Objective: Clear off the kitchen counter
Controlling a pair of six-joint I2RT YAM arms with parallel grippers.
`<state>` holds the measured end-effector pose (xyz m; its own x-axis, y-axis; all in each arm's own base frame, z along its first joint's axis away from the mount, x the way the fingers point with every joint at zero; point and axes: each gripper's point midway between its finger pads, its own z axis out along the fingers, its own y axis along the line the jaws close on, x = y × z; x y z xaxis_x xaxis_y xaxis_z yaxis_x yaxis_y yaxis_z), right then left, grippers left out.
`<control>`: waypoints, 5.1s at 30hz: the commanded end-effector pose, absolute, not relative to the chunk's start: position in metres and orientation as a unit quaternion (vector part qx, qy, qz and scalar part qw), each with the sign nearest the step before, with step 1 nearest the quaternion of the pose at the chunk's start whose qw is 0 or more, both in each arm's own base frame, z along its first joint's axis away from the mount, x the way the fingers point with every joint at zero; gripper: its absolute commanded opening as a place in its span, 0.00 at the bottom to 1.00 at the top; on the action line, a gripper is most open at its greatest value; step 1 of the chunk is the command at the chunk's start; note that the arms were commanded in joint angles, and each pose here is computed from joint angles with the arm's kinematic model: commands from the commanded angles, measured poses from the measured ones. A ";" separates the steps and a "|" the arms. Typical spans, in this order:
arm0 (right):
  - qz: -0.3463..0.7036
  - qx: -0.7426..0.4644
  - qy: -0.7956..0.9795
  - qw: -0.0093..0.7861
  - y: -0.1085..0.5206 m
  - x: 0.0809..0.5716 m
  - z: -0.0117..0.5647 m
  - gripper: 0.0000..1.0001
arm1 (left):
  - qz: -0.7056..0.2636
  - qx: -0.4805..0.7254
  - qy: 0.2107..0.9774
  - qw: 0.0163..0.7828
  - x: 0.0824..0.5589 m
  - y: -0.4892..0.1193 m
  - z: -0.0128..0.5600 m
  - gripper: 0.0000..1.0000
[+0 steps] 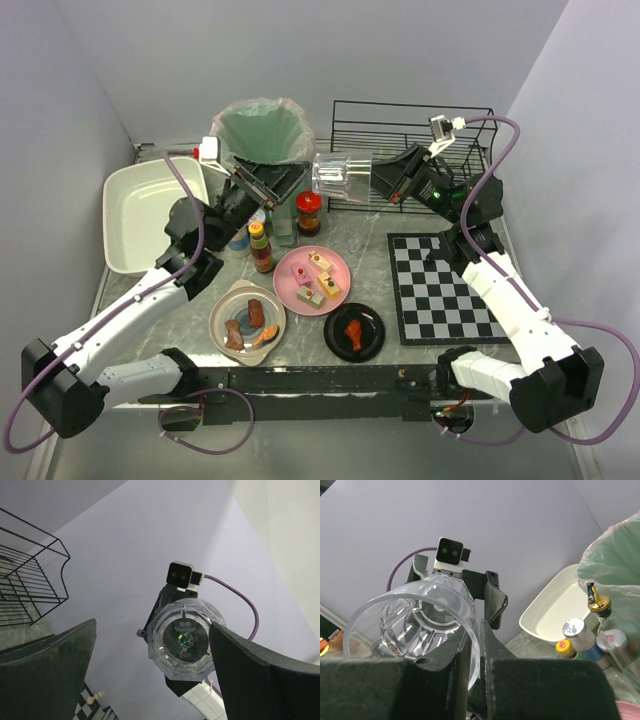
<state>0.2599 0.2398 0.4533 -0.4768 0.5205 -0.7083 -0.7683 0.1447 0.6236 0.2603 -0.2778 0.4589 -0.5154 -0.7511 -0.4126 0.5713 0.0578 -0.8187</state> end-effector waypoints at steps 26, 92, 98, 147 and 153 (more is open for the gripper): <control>0.663 -0.135 0.527 0.514 0.238 0.240 0.472 0.00 | -0.744 -0.058 0.473 0.468 0.220 -0.298 0.485 0.98; 0.550 -0.022 0.640 0.536 0.161 0.281 0.389 0.68 | 0.031 -0.373 0.649 0.663 0.300 0.002 0.363 0.01; 0.547 -0.017 0.654 0.522 0.162 0.274 0.369 0.68 | 0.062 -0.400 0.664 0.629 0.328 0.038 0.303 0.01; 0.532 -0.012 0.698 0.480 0.163 0.276 0.319 0.67 | 0.126 -0.375 0.766 0.507 0.385 0.045 0.121 0.59; 0.528 -0.011 0.700 0.480 0.163 0.276 0.318 0.67 | 0.133 -0.375 0.771 0.497 0.384 0.046 0.116 0.68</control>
<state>0.2763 0.1623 0.3160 -0.5537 0.5013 -0.6649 -0.5018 0.4364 0.7468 0.3660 0.0460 0.0950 -0.2832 -0.4448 -0.8497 -0.7196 0.6842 -0.1183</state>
